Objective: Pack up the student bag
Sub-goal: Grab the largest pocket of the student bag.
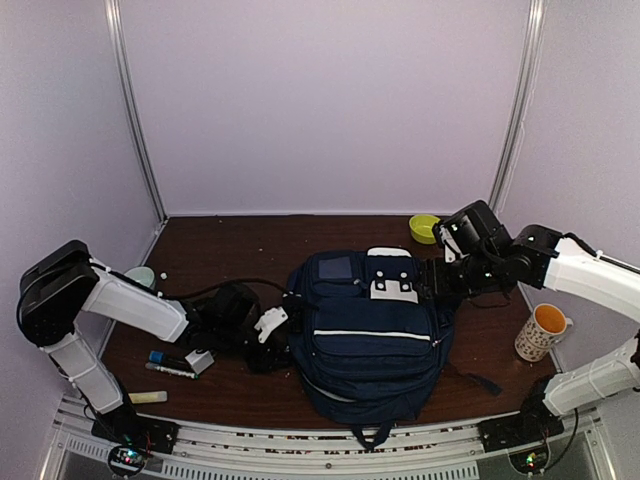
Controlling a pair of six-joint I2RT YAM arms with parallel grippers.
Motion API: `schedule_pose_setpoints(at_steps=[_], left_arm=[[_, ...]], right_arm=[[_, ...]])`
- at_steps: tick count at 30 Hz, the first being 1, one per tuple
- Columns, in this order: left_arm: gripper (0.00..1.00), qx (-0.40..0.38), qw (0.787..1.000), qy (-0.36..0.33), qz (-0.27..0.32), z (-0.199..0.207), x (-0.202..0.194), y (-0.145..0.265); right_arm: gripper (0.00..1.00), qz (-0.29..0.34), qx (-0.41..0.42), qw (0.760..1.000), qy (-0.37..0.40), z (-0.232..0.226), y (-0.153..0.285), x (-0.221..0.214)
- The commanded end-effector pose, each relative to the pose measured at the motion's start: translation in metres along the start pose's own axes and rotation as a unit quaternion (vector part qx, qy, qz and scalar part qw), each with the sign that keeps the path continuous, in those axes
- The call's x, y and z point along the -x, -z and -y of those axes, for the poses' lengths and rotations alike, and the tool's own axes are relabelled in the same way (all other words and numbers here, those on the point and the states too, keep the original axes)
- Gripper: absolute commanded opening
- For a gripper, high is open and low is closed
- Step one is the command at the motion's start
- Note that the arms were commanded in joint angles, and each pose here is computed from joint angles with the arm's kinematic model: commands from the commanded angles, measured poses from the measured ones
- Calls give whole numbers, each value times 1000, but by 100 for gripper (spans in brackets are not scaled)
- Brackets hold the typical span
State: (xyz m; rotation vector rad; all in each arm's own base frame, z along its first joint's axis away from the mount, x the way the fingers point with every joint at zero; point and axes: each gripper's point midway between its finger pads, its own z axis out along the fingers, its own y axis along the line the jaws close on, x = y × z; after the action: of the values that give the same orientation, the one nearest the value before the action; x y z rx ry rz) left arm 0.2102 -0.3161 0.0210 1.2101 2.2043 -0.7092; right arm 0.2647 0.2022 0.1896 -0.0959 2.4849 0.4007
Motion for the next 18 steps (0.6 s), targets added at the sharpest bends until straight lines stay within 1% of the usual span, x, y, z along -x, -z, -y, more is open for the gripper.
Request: schedule_pose_setpoints(at_steps=[1, 4, 7, 10, 12, 15, 16, 18], left_arm=[[36, 27, 1000, -15, 3, -10, 0, 0], [30, 22, 1000, -19, 9, -8, 1, -1], [27, 13, 999, -21, 26, -4, 3, 0], [23, -3, 999, -22, 31, 0, 3, -2], [17, -10, 999, -21, 30, 2, 3, -3], [4, -9, 999, -17, 33, 2, 2, -2], [1, -5, 999, -16, 35, 2, 3, -1], [0, 6, 999, -10, 35, -1, 3, 3]], right_arm=[[66, 10, 11, 1000, -5, -3, 1, 3], [65, 7, 15, 1000, -6, -4, 1, 3], [65, 7, 19, 1000, -6, -5, 2, 3], [65, 10, 22, 1000, -7, -5, 4, 3], [64, 10, 26, 1000, -8, -6, 4, 2], [63, 9, 47, 999, -9, -14, 6, 1], [63, 9, 57, 998, -6, -18, 7, 0], [63, 8, 75, 997, 5, -28, 9, -3]])
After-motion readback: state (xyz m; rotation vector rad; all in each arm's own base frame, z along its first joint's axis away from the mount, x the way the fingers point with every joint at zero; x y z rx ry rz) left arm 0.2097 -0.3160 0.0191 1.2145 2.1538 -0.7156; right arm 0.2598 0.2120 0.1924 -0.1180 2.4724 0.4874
